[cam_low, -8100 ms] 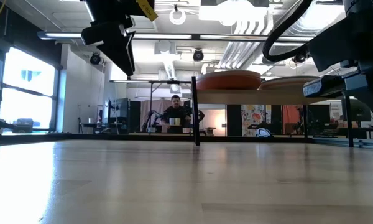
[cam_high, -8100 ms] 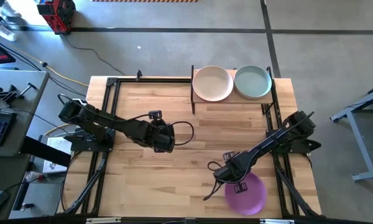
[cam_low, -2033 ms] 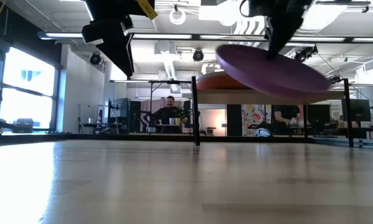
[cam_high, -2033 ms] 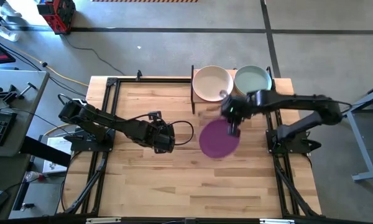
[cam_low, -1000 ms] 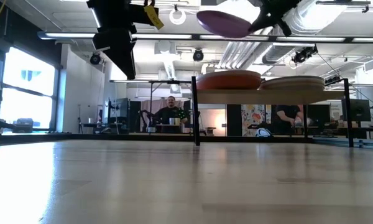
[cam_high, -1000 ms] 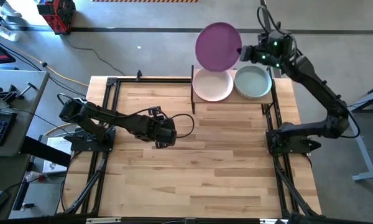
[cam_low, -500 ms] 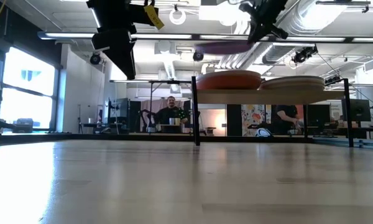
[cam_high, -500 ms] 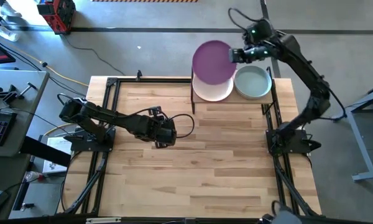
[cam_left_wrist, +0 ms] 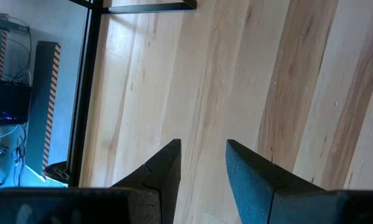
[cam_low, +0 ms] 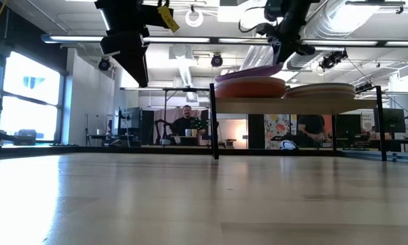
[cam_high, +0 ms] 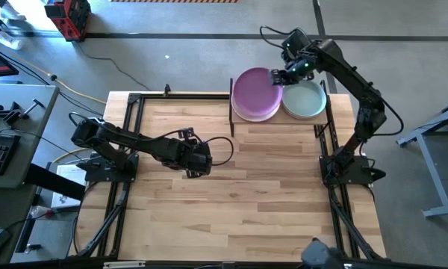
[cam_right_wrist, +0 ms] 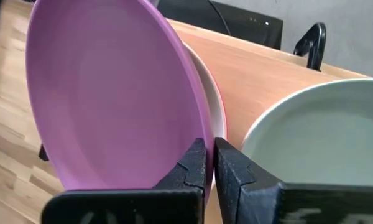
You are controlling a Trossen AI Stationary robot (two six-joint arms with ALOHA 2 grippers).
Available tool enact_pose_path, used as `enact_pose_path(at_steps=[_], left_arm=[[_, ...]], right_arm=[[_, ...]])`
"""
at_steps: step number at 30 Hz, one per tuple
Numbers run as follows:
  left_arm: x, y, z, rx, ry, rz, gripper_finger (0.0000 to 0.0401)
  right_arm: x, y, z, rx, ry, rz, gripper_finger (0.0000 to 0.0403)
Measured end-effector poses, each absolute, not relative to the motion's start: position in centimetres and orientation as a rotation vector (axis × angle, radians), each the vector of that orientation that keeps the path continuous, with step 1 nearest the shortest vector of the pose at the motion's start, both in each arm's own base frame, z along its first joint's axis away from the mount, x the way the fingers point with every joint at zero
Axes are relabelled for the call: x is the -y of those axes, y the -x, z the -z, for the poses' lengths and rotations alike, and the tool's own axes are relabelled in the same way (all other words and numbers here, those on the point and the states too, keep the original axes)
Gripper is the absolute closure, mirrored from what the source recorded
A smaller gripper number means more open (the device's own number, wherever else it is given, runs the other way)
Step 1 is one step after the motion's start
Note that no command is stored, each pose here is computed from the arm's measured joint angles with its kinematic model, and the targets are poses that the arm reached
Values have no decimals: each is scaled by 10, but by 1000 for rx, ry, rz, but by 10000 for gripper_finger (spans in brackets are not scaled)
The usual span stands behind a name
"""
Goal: Place and stack plates onto a shelf
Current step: Stack the violet plate into the white plate on the shelf
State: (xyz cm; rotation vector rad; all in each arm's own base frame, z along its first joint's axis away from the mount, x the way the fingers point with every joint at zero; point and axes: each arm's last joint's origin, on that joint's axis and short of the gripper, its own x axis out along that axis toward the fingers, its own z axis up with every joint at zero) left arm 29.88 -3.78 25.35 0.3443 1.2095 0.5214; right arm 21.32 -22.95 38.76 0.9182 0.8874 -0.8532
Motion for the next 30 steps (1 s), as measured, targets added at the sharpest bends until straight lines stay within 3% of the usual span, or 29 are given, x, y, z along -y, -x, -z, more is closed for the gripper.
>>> enact_pose_path(at_steps=[30], left_arm=[[38,-299,-253,-1206,-330,-530,284]], right_arm=[[229,-226,-375,-991,-854,825,402]])
